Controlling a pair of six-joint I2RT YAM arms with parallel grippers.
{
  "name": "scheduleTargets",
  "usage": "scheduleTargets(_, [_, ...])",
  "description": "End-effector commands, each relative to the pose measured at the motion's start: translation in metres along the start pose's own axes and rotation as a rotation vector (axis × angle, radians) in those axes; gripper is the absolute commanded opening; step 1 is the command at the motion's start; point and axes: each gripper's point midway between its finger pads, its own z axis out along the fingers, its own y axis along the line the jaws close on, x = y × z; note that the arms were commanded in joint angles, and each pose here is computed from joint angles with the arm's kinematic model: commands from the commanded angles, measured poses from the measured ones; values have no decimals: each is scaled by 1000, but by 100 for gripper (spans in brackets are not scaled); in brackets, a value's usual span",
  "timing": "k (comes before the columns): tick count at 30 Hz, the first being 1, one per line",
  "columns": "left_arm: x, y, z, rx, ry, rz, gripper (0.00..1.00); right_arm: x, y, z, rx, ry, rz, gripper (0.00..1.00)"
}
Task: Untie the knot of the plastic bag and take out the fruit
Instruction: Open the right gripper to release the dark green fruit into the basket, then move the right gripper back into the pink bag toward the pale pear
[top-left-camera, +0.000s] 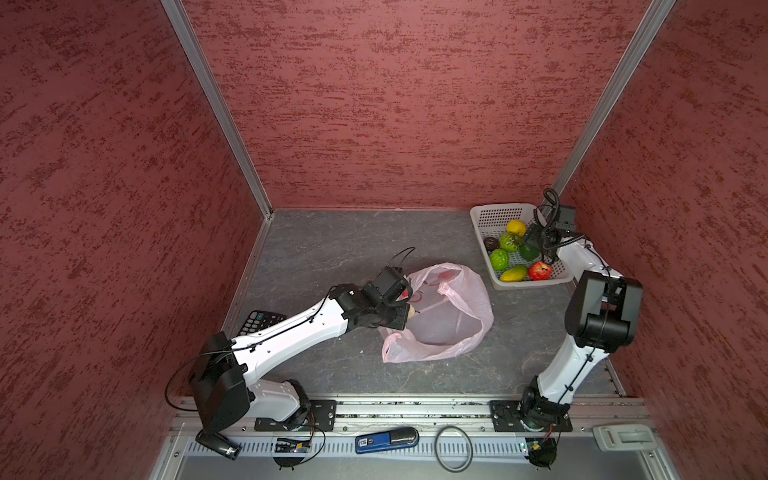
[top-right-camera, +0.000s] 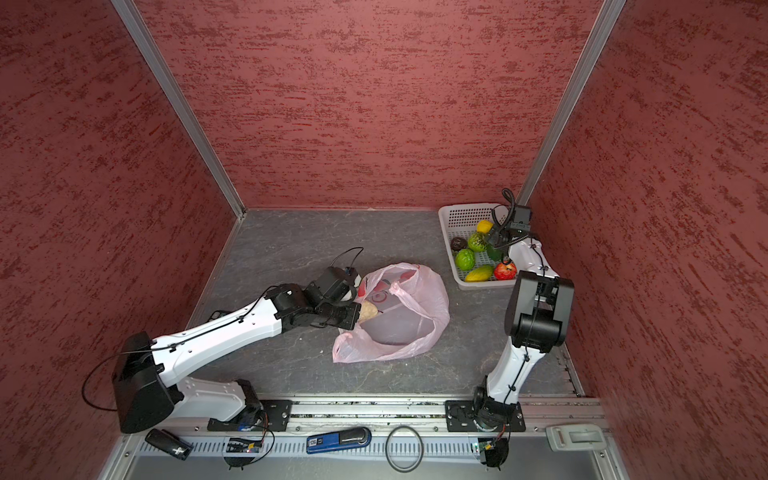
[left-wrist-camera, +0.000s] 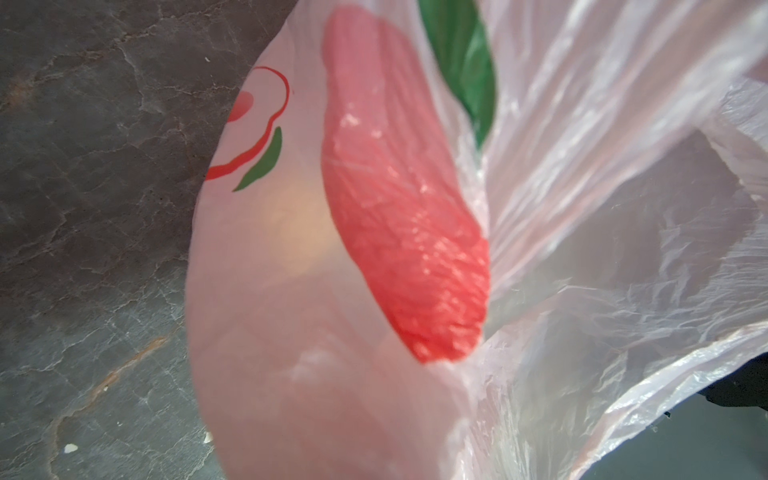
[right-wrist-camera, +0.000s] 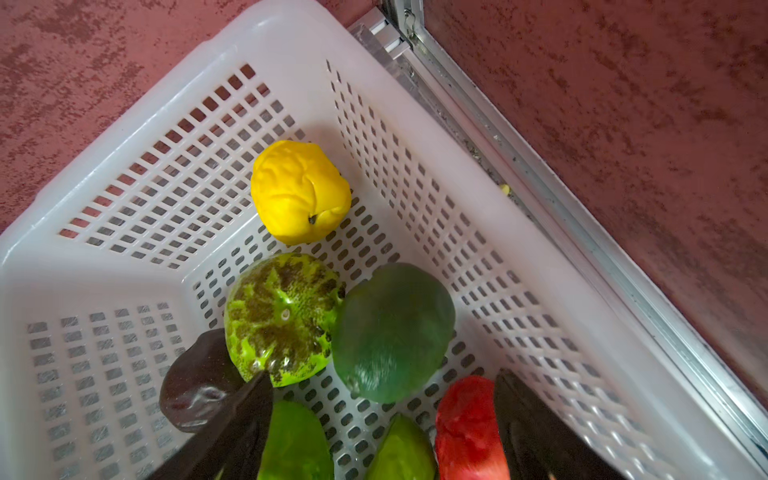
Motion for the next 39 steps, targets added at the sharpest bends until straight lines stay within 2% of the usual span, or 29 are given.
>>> scheduleTargets(1, [-10,-3,-10,17,-50,13,0,-17,4,-15,-15,-52,6,84])
scheduleTargets(9, [-11,-5,-12,24,-54,18,0,-15,30,-54,-131,-45,-12,84])
scheduleTargets(16, [-14,-7,-16,29,-69,19,0,11,76,-123,-291,-8,-78,83])
scheduleTargets(33, [-20,-13,-19,44,-80,39,0,160,169,-344,-818,223,-258,83])
scheduleTargets(39, [-19,-14,-20,54,-76,40,0,211,191,-394,-914,306,-334,83])
